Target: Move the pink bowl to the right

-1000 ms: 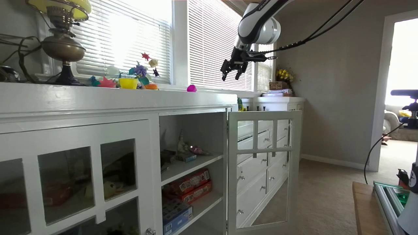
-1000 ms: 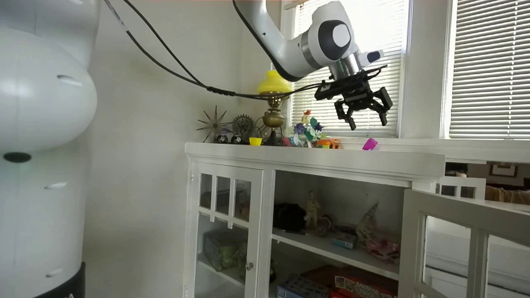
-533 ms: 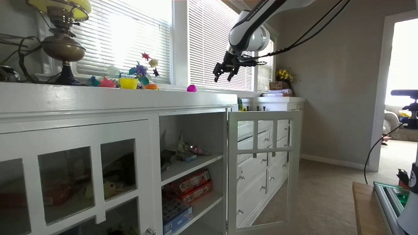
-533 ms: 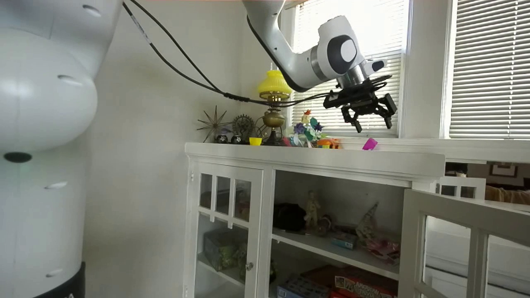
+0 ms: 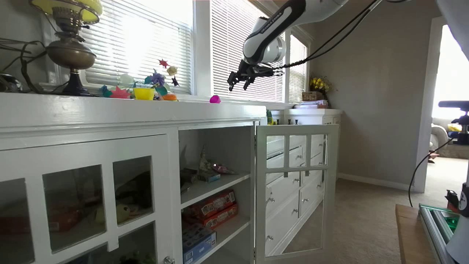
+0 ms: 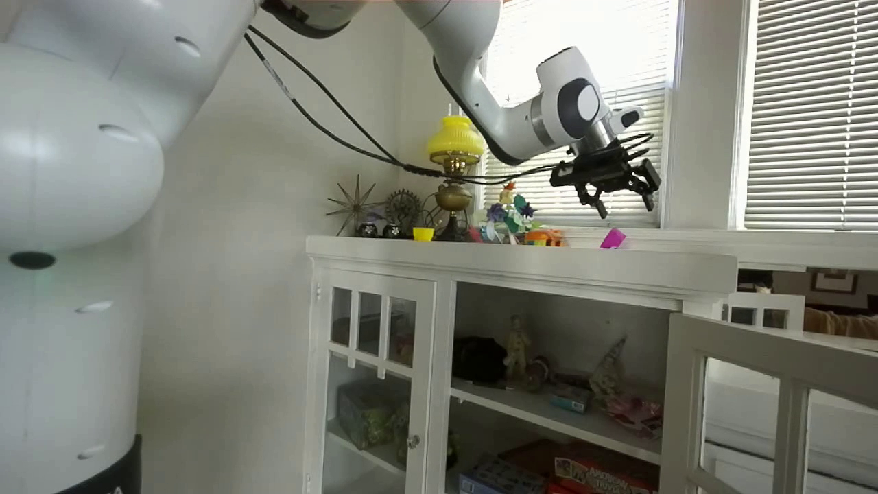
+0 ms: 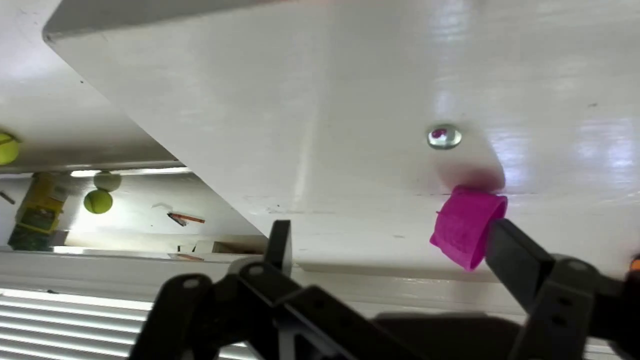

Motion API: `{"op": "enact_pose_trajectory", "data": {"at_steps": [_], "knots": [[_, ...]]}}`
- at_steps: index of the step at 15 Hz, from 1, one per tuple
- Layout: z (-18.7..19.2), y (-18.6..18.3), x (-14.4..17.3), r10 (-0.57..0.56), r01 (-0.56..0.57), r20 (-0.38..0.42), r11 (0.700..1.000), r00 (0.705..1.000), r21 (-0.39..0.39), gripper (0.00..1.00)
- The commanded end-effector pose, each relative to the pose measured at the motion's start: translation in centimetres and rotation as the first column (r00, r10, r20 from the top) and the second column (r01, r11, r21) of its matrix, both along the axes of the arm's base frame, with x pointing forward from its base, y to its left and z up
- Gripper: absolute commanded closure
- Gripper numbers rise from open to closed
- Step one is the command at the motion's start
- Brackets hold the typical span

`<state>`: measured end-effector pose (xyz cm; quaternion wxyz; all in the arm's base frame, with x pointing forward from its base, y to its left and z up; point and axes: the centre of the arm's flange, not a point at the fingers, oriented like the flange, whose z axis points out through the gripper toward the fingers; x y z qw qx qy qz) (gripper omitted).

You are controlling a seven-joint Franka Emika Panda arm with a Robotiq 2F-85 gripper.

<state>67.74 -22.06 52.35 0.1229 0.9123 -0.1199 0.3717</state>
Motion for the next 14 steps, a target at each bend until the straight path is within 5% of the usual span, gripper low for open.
{"op": "enact_pose_trajectory", "data": {"at_steps": [1, 14], "knots": [[1.0, 0.4, 4.8, 0.000, 0.000, 0.004, 1.000, 1.000, -0.031, 0.00], [0.8, 2.9, 10.3, -0.048, 0.038, -0.061, 0.989, 0.997, -0.145, 0.00]]}}
